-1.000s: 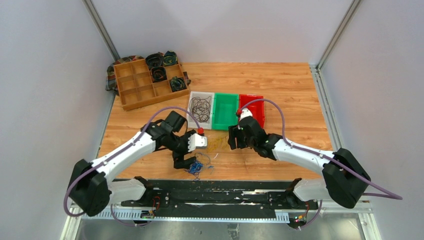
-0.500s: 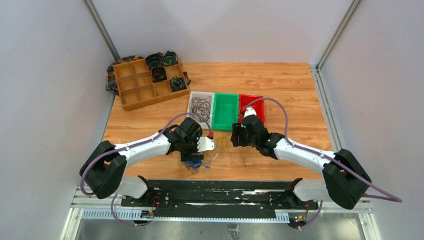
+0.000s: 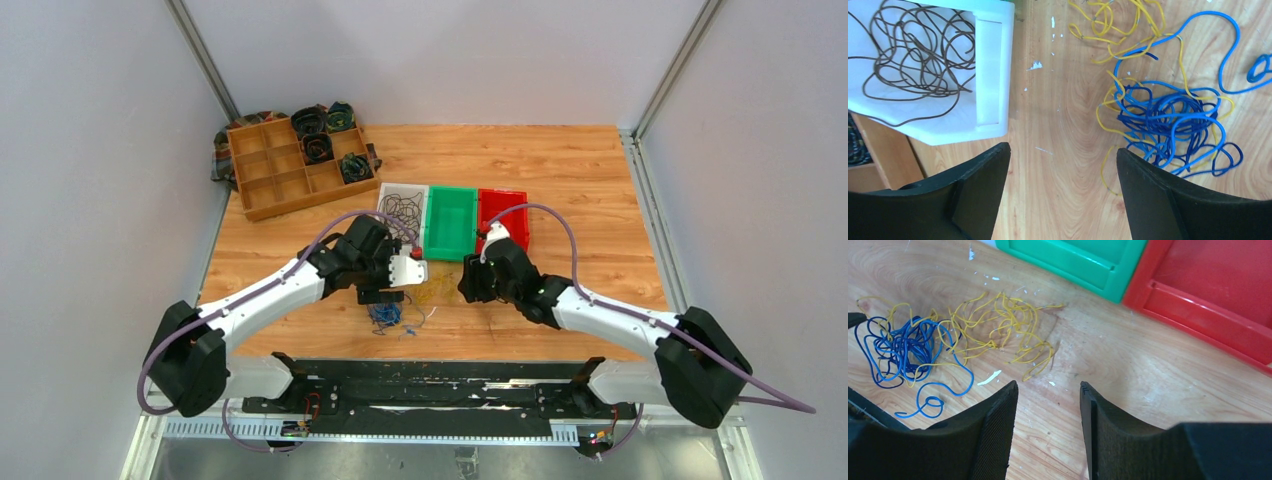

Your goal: Untangle the cables

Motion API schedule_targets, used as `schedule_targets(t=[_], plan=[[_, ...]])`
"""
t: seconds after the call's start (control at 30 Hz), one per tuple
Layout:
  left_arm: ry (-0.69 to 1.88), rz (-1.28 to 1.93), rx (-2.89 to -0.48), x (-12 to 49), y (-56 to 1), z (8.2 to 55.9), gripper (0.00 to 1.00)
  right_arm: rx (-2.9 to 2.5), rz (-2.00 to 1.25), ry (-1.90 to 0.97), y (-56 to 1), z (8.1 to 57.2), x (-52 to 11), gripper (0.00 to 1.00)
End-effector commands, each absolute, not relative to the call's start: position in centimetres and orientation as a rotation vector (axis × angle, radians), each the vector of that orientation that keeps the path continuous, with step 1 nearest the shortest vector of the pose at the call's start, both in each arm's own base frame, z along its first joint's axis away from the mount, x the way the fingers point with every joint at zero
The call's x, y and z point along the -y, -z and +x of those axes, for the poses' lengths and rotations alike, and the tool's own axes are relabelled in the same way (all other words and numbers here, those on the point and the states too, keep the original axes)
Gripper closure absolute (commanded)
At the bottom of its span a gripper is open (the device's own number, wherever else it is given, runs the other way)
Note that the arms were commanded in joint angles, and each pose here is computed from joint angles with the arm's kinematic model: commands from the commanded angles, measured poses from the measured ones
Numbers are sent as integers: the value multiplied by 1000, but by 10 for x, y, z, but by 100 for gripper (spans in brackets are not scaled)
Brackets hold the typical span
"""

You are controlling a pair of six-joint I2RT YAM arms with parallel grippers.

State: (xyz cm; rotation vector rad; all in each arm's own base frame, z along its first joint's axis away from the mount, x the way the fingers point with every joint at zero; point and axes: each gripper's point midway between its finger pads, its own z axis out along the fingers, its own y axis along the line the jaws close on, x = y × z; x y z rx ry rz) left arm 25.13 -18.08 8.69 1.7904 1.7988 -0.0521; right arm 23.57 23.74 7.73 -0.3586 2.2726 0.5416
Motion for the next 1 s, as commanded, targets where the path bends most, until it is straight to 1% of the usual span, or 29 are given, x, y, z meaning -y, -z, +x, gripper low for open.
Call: schedule_targets(t=[0.0,0.13,0.27,0.37,0.4,0.5,0.53,0.7,0.97], plan=[[86,1826,-1807,167,-94,242,18,-2262,-426,-613,-80,235,-260,53],[148,1837,-1822,164,-110,233,12,-2251,-428,-633,-77,246,-274,59],[232,1809,-1829,166,-134,226,7,-2261,-444,-631,-66,256,-286,62],[270,1772,-1838,169,-149,226,5,-2263,-453,-663,-60,259,-296,67],[281,1763,-1835,170,-154,226,5,-2269,-452,-665,-57,259,-297,70],[299,1716,-1831,171,-168,229,4,-2263,-443,-660,-59,260,-297,93],[306,1701,-1825,172,-173,230,5,-2250,-438,-662,-65,260,-296,99],[329,1615,-1794,177,-203,238,5,-2166,-453,-723,-110,256,-297,99],[397,1557,-1729,190,-233,237,4,-2084,-562,-892,-183,227,-303,99]])
